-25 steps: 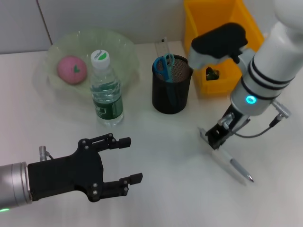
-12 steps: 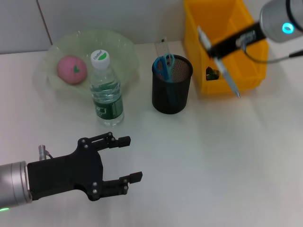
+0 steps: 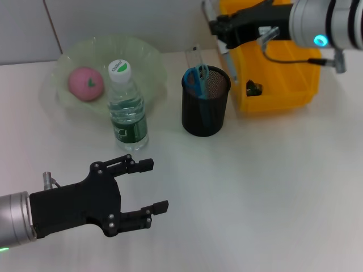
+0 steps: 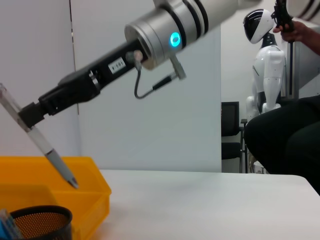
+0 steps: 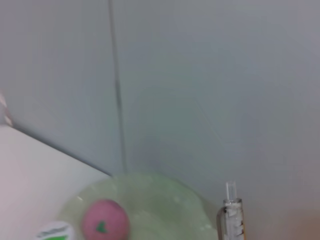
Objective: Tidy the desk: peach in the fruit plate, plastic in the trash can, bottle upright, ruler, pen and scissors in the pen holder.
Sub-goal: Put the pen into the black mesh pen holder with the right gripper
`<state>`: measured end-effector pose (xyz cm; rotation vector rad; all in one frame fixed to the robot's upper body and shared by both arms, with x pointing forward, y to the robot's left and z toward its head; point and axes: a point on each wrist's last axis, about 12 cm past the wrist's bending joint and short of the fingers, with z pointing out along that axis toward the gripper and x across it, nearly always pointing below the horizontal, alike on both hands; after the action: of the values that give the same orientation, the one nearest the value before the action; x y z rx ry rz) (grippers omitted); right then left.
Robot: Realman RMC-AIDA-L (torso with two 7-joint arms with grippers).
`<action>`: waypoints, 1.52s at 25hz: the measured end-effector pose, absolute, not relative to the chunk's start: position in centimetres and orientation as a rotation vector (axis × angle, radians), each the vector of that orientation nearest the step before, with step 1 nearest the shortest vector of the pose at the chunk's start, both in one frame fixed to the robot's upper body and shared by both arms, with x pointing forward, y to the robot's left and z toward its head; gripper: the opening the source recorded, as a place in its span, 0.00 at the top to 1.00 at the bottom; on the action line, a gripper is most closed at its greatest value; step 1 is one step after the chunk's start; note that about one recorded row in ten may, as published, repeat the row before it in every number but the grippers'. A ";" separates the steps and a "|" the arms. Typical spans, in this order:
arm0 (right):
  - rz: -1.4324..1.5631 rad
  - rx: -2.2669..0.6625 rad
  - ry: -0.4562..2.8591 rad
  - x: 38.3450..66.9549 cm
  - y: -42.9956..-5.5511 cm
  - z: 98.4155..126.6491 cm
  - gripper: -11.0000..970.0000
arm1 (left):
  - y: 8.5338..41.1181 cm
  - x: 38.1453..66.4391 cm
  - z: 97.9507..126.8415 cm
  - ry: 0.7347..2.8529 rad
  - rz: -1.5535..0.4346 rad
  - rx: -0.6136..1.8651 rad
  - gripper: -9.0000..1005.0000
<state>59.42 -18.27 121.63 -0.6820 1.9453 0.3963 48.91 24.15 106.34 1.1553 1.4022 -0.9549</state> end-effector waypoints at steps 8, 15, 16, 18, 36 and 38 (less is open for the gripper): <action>0.505 -0.713 1.790 59.3 -18.2 118.8 0.87 | 24.3 48.8 106.3 1.407 -0.954 1.147 0.24; 0.528 -0.757 1.701 59.3 -18.3 118.0 0.87 | 24.3 48.9 106.3 1.418 -0.956 1.140 0.24; 0.522 -0.765 1.698 59.3 -18.4 117.9 0.87 | 24.3 48.9 106.3 1.419 -0.955 1.140 0.24; 0.508 -0.776 1.697 59.3 -18.5 117.6 0.87 | 24.4 48.9 106.2 1.421 -0.955 1.138 0.24; 0.531 -0.752 1.664 59.9 -18.8 115.5 0.87 | 24.3 48.8 105.9 1.434 -0.967 1.129 0.24; 0.533 -0.751 1.670 59.9 -18.8 115.3 0.87 | 24.3 48.8 105.9 1.435 -0.967 1.129 0.24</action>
<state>59.92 -18.79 115.29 -0.7514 1.6705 0.5333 48.81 24.27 105.93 1.1286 1.4347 -0.9669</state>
